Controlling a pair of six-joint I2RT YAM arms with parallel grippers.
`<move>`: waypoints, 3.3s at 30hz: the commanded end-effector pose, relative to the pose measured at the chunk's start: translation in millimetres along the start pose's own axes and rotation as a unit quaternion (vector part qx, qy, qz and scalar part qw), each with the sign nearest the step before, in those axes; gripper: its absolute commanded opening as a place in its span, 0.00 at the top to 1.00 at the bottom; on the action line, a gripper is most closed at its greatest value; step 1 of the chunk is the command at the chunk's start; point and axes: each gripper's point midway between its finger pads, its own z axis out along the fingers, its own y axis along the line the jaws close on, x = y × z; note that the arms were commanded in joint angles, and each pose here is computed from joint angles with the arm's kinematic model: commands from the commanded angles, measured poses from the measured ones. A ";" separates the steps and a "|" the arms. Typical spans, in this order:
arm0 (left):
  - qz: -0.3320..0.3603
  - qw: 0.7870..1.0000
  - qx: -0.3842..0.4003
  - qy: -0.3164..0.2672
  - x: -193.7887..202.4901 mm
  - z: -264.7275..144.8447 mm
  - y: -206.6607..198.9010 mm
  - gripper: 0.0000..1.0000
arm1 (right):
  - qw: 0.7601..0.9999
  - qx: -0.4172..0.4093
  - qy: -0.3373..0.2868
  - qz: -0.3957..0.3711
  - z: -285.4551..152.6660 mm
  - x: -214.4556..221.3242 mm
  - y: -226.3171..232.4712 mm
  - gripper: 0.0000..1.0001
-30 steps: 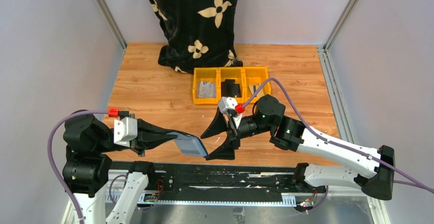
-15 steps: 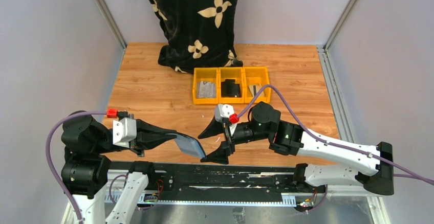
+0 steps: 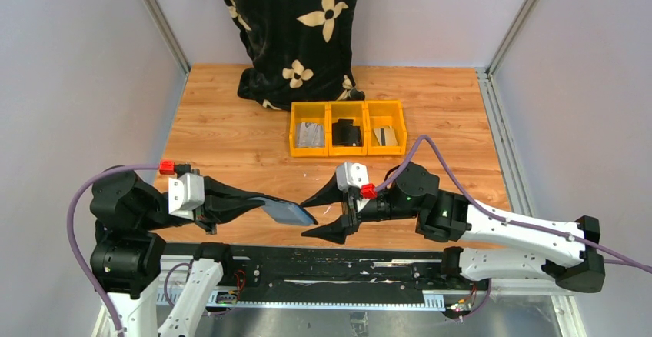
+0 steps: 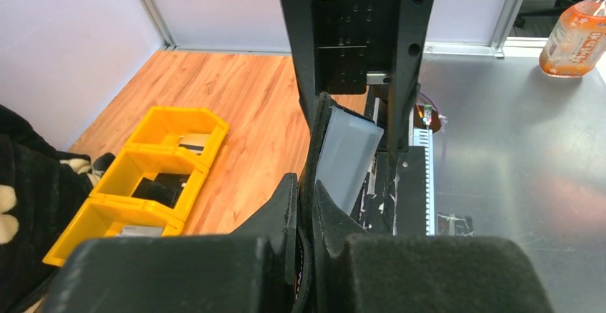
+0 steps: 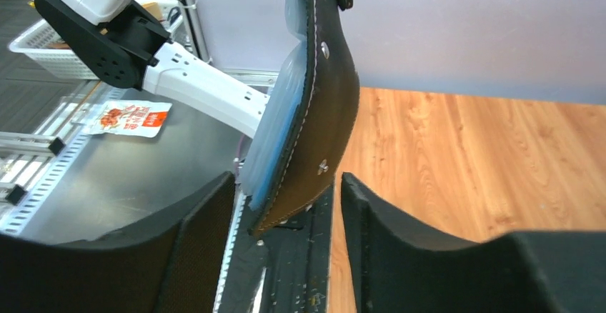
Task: Take the credit cards out of the card holder
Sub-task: Remove the credit card from the card holder.
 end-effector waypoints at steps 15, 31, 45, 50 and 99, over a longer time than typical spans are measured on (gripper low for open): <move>-0.036 0.999 -0.012 0.001 -11.0 2.4 12.9 1.00 | 0.998 0.038 0.000 -0.056 1.7 -6.6 -2.3 0.56; -0.039 0.999 -0.010 -0.001 -14.1 1.7 8.9 1.00 | 0.994 0.083 -0.039 -0.066 -0.3 -25.5 -13.2 0.77; -0.046 0.999 -0.006 -0.002 -13.2 1.3 4.9 1.00 | 0.986 0.123 -0.079 -0.081 14.1 -45.9 -17.4 0.87; -0.042 0.999 -0.008 -0.002 -10.4 1.0 4.3 1.00 | 0.982 0.159 -0.088 -0.049 16.2 -49.4 -29.2 0.62; 0.124 0.947 -0.297 0.020 36.3 -38.8 89.6 0.16 | 0.909 0.397 0.118 0.052 46.7 -23.0 -80.1 1.00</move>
